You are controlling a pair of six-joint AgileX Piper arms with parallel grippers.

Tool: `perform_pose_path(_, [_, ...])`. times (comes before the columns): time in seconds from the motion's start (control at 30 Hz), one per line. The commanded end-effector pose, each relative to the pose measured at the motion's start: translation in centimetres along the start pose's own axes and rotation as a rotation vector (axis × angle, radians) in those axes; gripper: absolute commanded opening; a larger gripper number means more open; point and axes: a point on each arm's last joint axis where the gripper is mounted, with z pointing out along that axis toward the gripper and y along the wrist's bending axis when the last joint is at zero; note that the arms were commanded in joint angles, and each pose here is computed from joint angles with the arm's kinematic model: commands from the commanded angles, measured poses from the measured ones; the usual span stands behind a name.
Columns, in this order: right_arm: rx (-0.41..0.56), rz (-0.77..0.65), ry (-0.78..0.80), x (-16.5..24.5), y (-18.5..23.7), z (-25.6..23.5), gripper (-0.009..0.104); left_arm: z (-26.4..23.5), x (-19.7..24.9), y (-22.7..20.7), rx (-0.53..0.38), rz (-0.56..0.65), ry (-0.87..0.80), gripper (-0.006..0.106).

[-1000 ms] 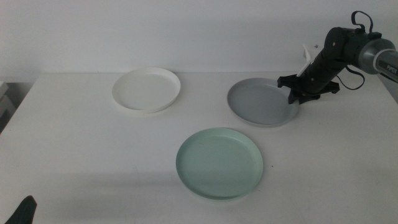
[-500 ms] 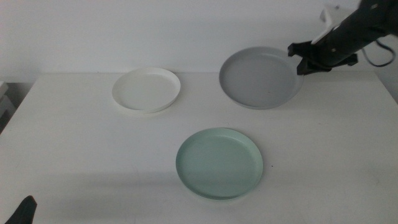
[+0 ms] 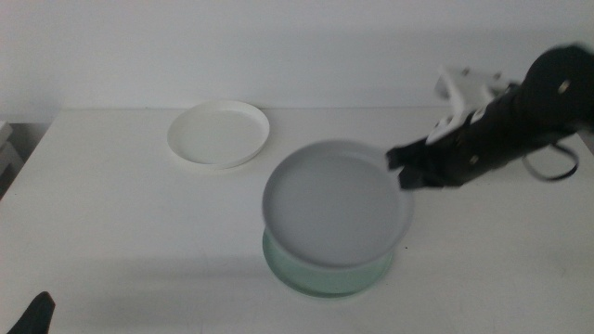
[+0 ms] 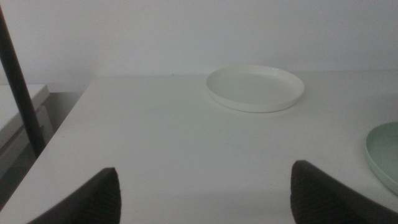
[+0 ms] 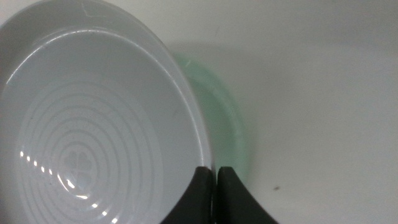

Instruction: Stack the three bowls on top of each other.

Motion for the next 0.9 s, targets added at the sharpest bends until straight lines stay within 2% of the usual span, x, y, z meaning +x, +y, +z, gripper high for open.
perform_pose_path(0.0, [-0.024, 0.005, -0.112, -0.5, 1.1, -0.9, 0.0, -0.1, -0.6, 0.0, -0.001, -0.025, -0.083, 0.09])
perform_pose_path(0.63, [0.026, 0.033, -0.083, 0.6, -0.3, 5.5, 0.001, -0.1, -0.6, 0.0, -0.001, -0.025, -0.083, 0.09])
perform_pose_path(0.77, [0.033, 0.01, -0.086, 0.6, -0.5, 6.0, 0.011, -0.1, -0.6, 0.0, -0.001, -0.025, -0.083, 0.09])
perform_pose_path(0.87, [0.024, 0.01, -0.095, 0.5, -0.3, 5.7, 0.026, -0.1, -0.6, 0.0, -0.001, -0.025, -0.083, 0.09])
